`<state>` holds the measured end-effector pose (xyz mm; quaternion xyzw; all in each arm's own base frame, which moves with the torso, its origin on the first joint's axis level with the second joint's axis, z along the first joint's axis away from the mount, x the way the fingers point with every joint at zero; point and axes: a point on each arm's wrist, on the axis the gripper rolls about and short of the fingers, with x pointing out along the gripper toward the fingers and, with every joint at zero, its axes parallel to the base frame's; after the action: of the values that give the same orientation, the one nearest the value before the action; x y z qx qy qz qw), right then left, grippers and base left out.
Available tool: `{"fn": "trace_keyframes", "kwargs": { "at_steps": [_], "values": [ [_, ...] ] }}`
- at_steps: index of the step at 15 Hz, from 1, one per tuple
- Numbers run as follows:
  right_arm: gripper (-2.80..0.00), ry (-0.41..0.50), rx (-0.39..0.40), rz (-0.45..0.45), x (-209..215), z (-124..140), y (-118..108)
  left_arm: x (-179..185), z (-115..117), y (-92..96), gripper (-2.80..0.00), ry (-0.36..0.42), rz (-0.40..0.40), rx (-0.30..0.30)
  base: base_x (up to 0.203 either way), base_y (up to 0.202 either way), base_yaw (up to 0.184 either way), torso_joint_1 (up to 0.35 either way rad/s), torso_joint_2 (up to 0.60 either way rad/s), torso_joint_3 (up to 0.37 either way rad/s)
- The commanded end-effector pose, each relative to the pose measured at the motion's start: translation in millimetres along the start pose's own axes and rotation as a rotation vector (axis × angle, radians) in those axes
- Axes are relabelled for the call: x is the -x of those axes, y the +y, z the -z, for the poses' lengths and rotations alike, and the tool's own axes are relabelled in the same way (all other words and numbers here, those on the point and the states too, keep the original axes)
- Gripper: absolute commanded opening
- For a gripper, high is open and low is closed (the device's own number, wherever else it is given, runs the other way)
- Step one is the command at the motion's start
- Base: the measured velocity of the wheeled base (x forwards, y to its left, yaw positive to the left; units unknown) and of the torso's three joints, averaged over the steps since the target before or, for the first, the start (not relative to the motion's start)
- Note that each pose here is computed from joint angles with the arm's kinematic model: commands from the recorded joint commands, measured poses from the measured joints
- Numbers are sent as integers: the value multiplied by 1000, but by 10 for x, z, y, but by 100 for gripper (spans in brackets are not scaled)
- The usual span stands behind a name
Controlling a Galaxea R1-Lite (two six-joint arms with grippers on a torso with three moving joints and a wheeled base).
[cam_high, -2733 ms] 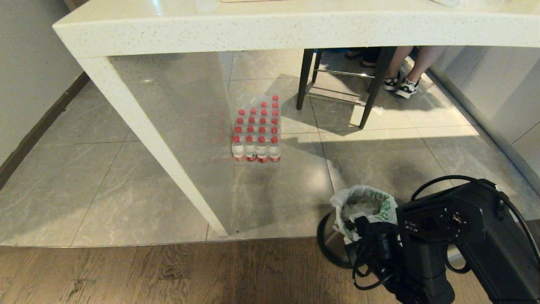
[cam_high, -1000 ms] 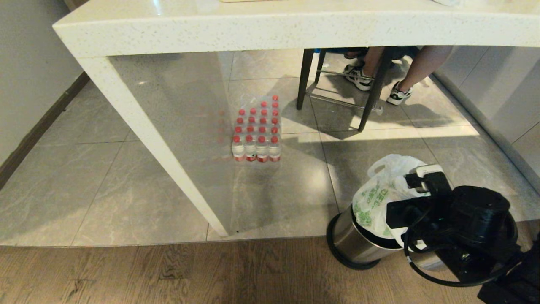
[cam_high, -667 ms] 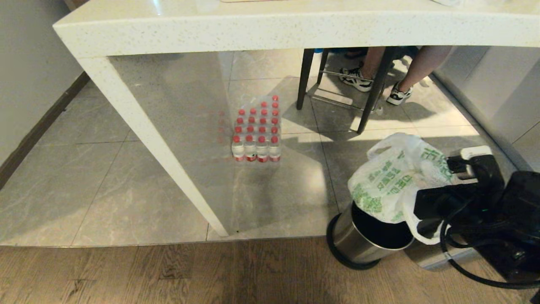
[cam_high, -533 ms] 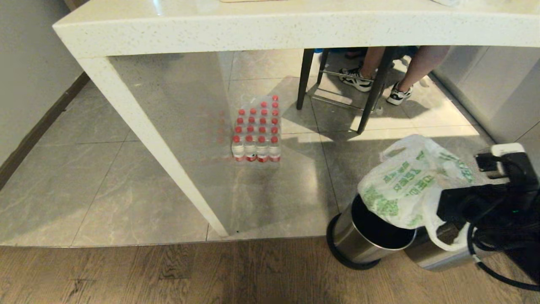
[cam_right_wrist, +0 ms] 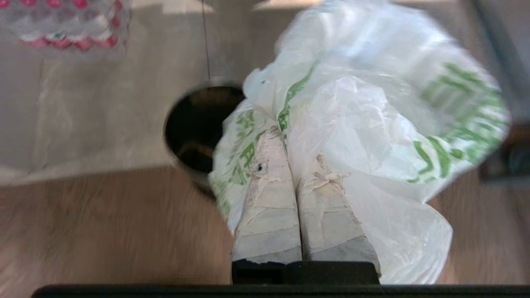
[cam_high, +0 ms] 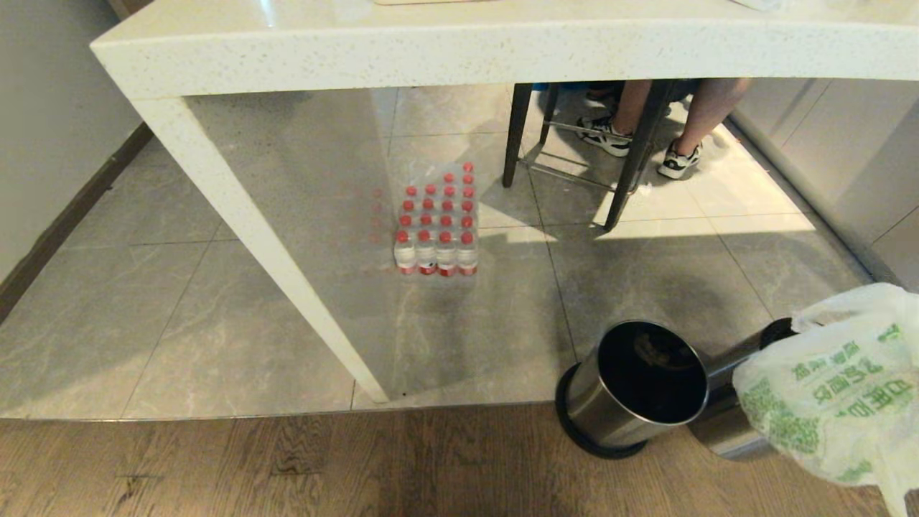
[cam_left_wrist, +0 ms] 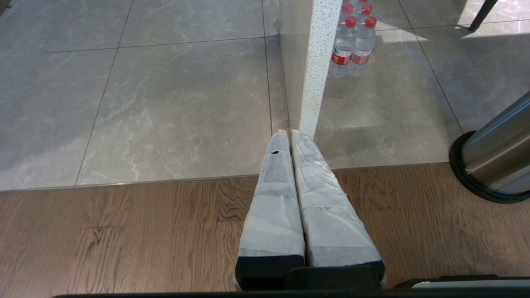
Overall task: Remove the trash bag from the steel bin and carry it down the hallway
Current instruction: Put the trash bag at the door
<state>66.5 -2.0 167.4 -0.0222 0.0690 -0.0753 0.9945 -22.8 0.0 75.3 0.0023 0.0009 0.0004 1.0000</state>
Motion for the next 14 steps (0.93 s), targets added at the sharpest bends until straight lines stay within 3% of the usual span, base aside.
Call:
{"fn": "trace_keyframes", "kwargs": {
  "at_steps": [1, 7, 11, 14],
  "values": [
    [-280, -50, -25, 6, 419, 165, -75, 0, 0, 0, -280, 0, -1, 0, 0, 0, 0, 0, 0, 0],
    [-280, -72, -97, -87, 850, 577, -104, 0, 0, 0, -280, 0, 1, 0, 0, 0, 0, 0, 0, 0],
    [-280, 5, -104, -123, 972, 883, -106, 0, 0, 0, -280, 0, 1, 0, 0, 0, 0, 0, 0, 0],
    [-280, -127, -119, -126, 791, 979, -76, 0, 0, 0, -280, 0, -1, 0, 0, 0, 0, 0, 0, 0]
  ]
}}
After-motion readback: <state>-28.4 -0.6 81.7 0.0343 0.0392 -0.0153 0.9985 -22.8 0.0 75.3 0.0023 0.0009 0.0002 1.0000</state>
